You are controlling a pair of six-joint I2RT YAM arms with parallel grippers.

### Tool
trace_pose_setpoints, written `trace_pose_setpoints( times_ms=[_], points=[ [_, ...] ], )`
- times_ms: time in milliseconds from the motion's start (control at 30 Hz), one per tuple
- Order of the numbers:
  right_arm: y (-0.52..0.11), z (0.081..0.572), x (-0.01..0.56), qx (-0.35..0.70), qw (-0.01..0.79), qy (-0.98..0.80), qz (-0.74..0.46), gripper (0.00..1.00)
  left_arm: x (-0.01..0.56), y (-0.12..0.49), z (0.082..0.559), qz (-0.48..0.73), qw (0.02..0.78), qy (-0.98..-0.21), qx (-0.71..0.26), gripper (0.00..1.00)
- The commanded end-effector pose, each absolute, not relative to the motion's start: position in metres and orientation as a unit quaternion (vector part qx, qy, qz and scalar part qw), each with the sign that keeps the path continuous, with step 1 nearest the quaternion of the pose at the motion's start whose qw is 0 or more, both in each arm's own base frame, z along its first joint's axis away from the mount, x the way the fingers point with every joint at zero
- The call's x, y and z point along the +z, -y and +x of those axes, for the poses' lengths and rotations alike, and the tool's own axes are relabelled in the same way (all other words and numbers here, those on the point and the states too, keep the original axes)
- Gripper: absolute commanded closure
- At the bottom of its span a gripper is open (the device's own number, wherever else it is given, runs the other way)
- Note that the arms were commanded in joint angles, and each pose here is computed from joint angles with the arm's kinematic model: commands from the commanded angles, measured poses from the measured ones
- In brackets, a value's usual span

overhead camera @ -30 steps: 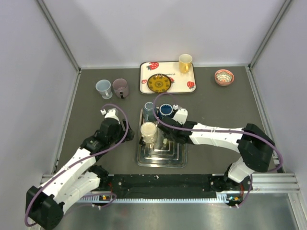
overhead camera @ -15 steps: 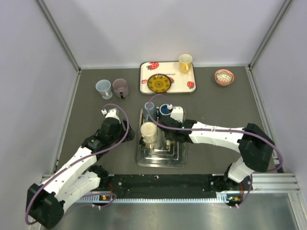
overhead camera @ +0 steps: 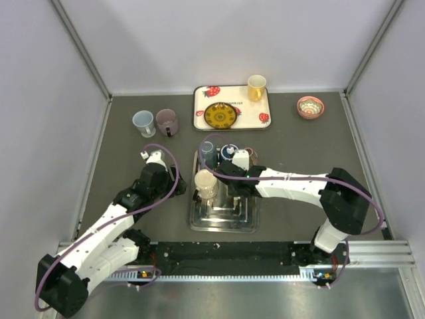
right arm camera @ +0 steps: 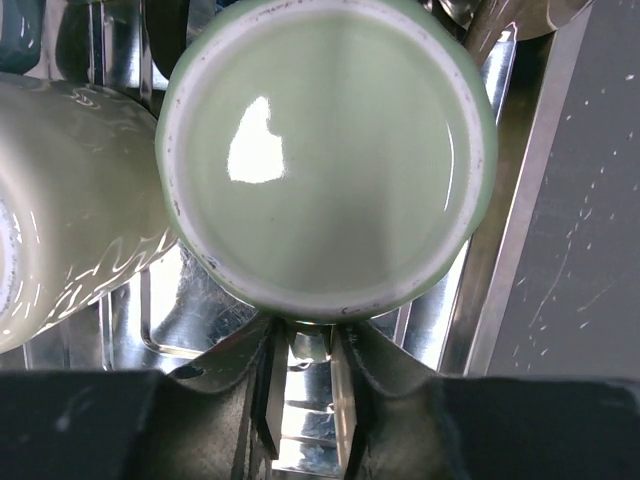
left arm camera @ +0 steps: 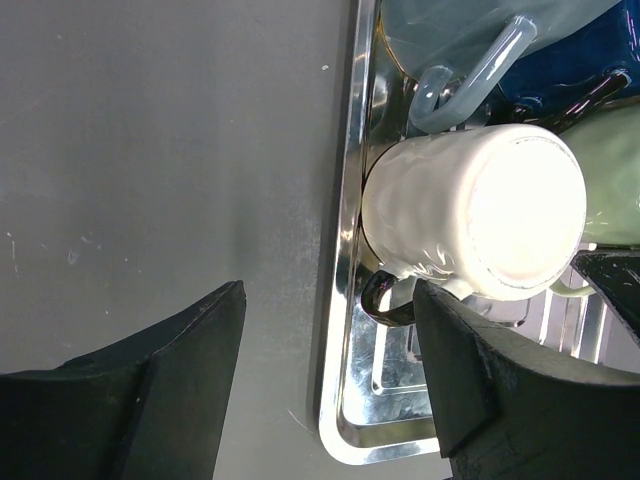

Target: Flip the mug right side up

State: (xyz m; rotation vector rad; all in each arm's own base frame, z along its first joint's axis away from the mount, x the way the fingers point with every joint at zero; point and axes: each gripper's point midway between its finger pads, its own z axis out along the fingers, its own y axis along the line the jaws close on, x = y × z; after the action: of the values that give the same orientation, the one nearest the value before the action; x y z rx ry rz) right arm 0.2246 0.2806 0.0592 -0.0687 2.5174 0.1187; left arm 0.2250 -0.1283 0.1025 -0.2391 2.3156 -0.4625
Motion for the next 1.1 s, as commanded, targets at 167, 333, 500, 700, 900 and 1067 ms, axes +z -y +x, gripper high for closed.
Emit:
trace_pose_setpoints(
  times_ms=[167, 333, 500, 700, 900, 1067],
  points=[
    [-0.284, 0.229, 0.075, 0.054, 0.318, -0.946, -0.036, 1.00, 0.110, 0.136, 0.229, -0.086, 0.386, -0.896, -0.200, 0.28],
    [-0.277, 0.223, 0.080, 0.049, 0.325, -0.942, -0.072, 1.00, 0.112, 0.137, 0.229, -0.084, 0.386, -0.896, -0.204, 0.28],
    [-0.264, 0.222, 0.092, 0.052, 0.347, -0.932, -0.085, 1.00, 0.116, 0.138, 0.229, -0.086, 0.390, -0.893, -0.209, 0.29],
    [-0.257, 0.210, 0.124, 0.084, 0.381, -0.915, -0.099, 1.00, 0.122, 0.138, 0.231, -0.087, 0.399, -0.888, -0.213, 0.29],
    [-0.271, 0.190, 0.162, 0.148, 0.406, -0.894, -0.116, 1.00, 0.130, 0.140, 0.232, -0.093, 0.404, -0.882, -0.223, 0.29],
    [-0.284, 0.186, 0.219, 0.271, 0.456, -0.843, -0.089, 1.00, 0.157, 0.141, 0.234, -0.096, 0.439, -0.858, -0.249, 0.30]
  ],
)
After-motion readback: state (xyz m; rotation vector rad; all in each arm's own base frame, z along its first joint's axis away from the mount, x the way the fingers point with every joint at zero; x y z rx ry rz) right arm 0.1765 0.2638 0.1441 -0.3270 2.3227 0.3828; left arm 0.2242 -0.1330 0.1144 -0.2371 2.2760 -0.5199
